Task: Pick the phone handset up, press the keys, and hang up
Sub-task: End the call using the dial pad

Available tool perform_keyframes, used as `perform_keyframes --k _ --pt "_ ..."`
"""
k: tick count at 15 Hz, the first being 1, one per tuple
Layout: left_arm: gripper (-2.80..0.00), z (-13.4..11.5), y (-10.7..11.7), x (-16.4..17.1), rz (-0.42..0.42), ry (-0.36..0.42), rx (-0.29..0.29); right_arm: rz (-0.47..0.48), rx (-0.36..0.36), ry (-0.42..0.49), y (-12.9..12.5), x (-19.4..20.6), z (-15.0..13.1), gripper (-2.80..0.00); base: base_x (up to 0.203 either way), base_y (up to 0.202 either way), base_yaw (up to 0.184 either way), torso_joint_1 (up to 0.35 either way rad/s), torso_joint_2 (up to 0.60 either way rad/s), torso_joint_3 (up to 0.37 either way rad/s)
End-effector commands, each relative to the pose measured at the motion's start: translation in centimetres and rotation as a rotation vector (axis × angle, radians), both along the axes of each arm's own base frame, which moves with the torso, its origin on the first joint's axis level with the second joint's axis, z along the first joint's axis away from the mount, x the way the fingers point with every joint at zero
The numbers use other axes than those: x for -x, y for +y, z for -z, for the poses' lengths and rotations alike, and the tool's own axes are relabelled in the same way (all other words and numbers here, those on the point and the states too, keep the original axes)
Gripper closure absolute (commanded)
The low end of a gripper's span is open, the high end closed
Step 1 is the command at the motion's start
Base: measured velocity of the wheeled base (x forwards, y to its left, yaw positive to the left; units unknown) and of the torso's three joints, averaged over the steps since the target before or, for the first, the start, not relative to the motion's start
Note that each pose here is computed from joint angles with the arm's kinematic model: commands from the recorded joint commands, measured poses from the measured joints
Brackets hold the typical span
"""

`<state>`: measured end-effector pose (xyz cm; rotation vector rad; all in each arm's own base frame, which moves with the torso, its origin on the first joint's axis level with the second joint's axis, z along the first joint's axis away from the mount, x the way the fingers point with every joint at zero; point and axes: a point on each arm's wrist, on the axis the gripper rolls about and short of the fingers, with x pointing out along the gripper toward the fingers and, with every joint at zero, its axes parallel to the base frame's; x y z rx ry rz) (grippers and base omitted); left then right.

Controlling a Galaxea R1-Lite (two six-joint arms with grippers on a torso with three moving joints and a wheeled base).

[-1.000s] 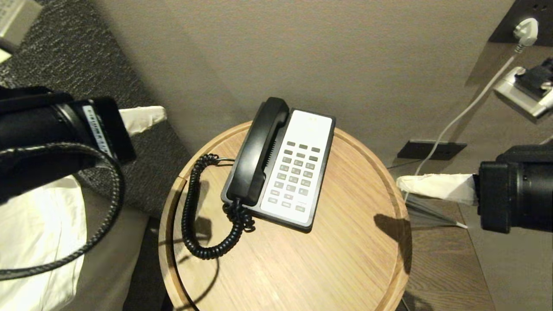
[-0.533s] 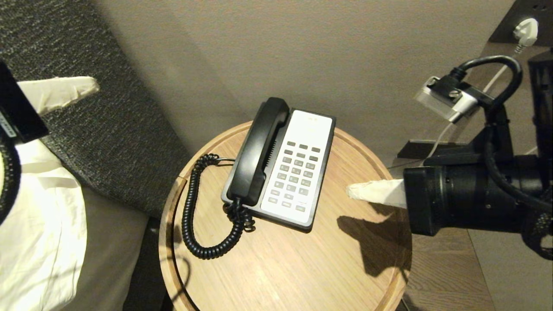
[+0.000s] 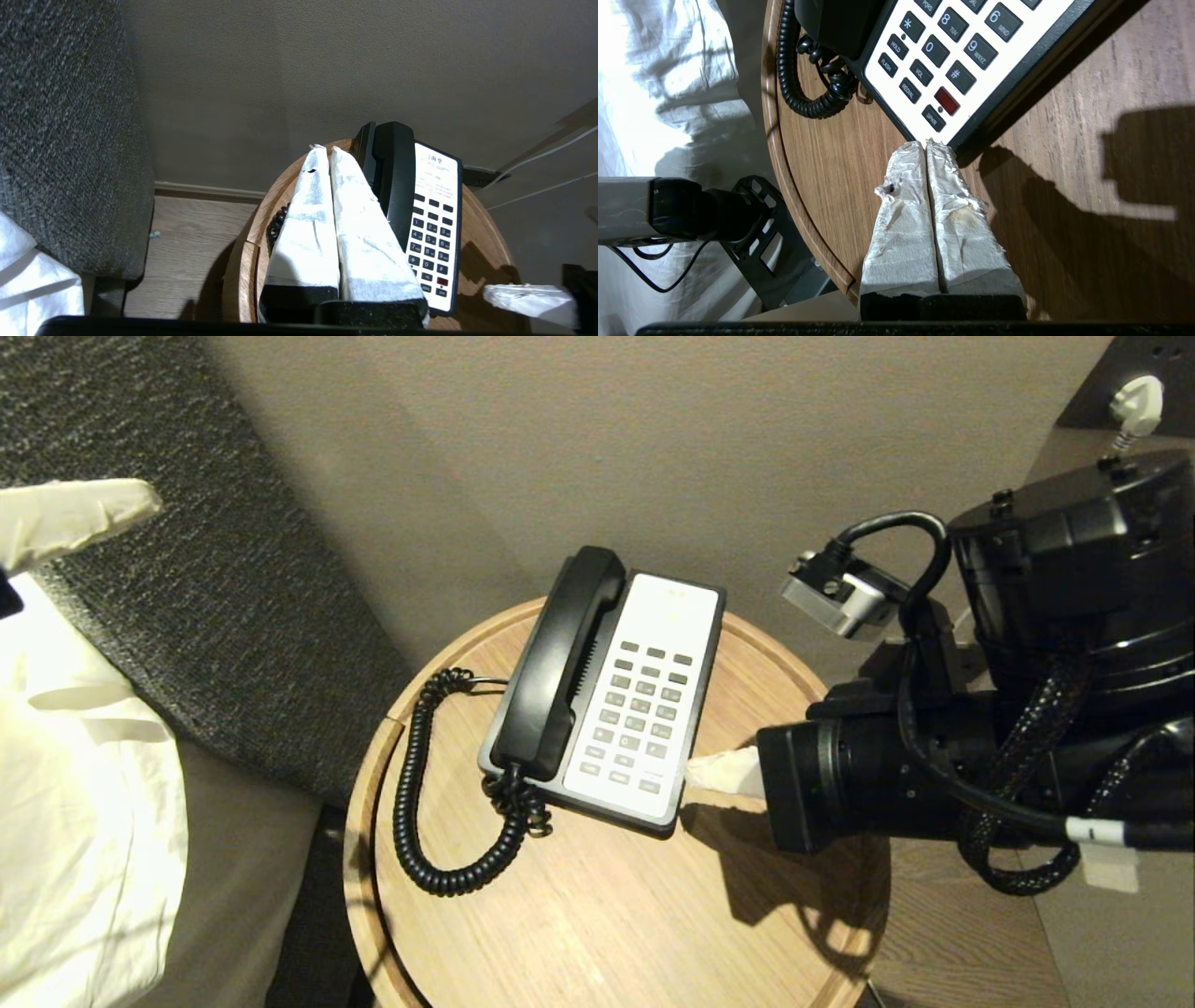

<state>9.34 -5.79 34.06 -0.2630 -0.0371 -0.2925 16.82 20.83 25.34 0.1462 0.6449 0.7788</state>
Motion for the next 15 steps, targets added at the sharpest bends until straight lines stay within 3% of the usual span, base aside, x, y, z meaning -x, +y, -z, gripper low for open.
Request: perform_keyframes --k 1,15 --pt "0.0 0.0 0.2 0.2 0.002 0.001 0.017 -0.013 0.018 0.017 1.0 -0.3 0.6 0.0 0.0 0.0 0.0 0.0 0.0 0.0" --pt "0.0 -0.6 0.7 1.0 0.014 -0.03 0.041 -0.01 0.055 0.04 2.9 -1.7 2.4 0.0 0.0 0.0 0.0 0.0 0.0 0.0"
